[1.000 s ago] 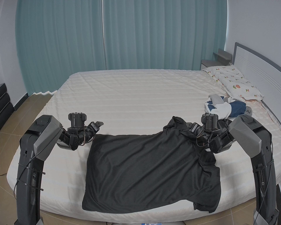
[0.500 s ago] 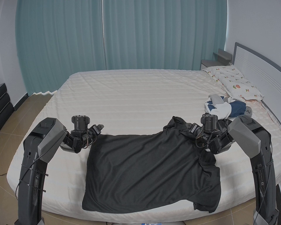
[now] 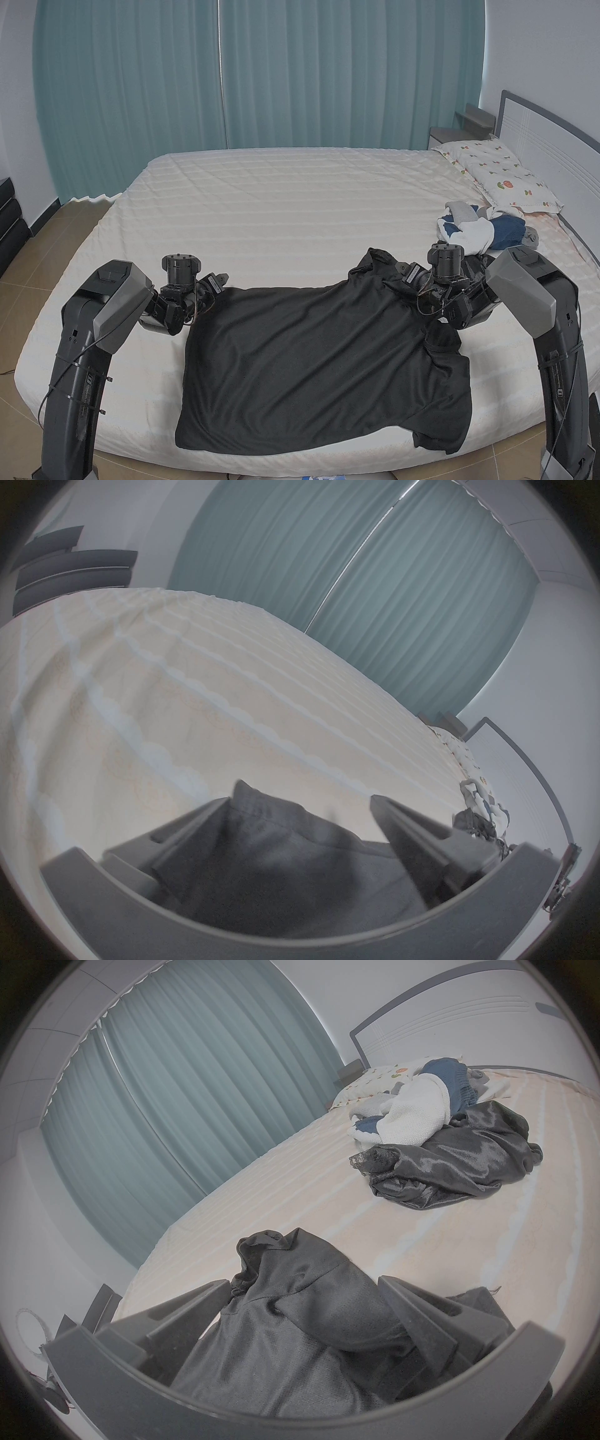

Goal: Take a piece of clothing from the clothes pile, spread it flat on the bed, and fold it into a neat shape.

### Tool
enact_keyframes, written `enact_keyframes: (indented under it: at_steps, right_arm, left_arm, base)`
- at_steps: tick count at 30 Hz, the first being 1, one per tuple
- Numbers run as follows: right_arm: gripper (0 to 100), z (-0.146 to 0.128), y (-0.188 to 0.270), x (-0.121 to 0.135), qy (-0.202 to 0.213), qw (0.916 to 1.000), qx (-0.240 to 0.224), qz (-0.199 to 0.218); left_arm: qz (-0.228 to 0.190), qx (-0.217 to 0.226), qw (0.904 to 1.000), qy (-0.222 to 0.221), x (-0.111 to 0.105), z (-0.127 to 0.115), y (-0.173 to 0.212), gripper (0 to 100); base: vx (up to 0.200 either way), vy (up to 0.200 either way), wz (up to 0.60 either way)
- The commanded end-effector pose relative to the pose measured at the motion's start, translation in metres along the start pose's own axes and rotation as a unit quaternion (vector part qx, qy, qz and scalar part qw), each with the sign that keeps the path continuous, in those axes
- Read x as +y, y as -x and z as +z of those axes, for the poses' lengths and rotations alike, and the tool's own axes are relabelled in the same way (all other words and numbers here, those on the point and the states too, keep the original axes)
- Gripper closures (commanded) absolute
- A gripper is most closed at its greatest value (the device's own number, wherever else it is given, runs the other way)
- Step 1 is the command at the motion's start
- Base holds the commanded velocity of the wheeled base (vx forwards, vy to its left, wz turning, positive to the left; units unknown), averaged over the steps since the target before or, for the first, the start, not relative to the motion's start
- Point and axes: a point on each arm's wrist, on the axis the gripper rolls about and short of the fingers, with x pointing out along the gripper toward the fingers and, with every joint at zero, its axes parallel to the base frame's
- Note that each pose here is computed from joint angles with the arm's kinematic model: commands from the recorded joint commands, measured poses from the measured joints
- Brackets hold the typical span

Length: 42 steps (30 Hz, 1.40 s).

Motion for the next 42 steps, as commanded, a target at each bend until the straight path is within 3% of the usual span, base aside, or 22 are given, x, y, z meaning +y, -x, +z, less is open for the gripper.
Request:
enact_keyframes:
  at_steps: [1, 8, 17, 39, 40, 42]
  right_arm:
    - [0, -0.001, 0.0, 0.0, 0.0, 1.0, 0.001, 0.0]
    - [0, 0.003, 0.001, 0.001, -0.001, 1.0, -0.003, 0.001]
    - [0, 0.007, 0.0, -0.002, -0.003, 1.0, -0.008, -0.002]
    - [0, 0.007, 0.0, -0.004, -0.004, 0.9999, -0.008, -0.004]
    - [0, 0.008, 0.0, -0.004, -0.004, 0.9999, -0.01, -0.003]
    - [0, 0.007, 0.0, -0.004, -0.005, 0.9999, -0.009, -0.004]
  left_arm:
    - [0.005, -0.006, 1.0, 0.001, 0.004, 0.0, -0.004, 100]
    - [0.045, -0.066, 0.9967, 0.008, 0.009, 0.016, -0.011, 100]
    - [0.064, -0.094, 0.9934, 0.017, 0.024, 0.032, -0.012, 100]
    - [0.069, -0.108, 0.9915, 0.024, 0.036, 0.041, -0.017, 100]
    - [0.069, -0.108, 0.9915, 0.024, 0.036, 0.041, -0.017, 0]
    - [0.068, -0.109, 0.9914, 0.024, 0.035, 0.042, -0.016, 0]
  base:
    - [0.0, 0.0, 0.0]
    - [0.0, 0.0, 0.0]
    - [0.0, 0.0, 0.0]
    - [0.0, 0.0, 0.0]
    - [0.0, 0.0, 0.0]
    - [0.0, 0.0, 0.0]
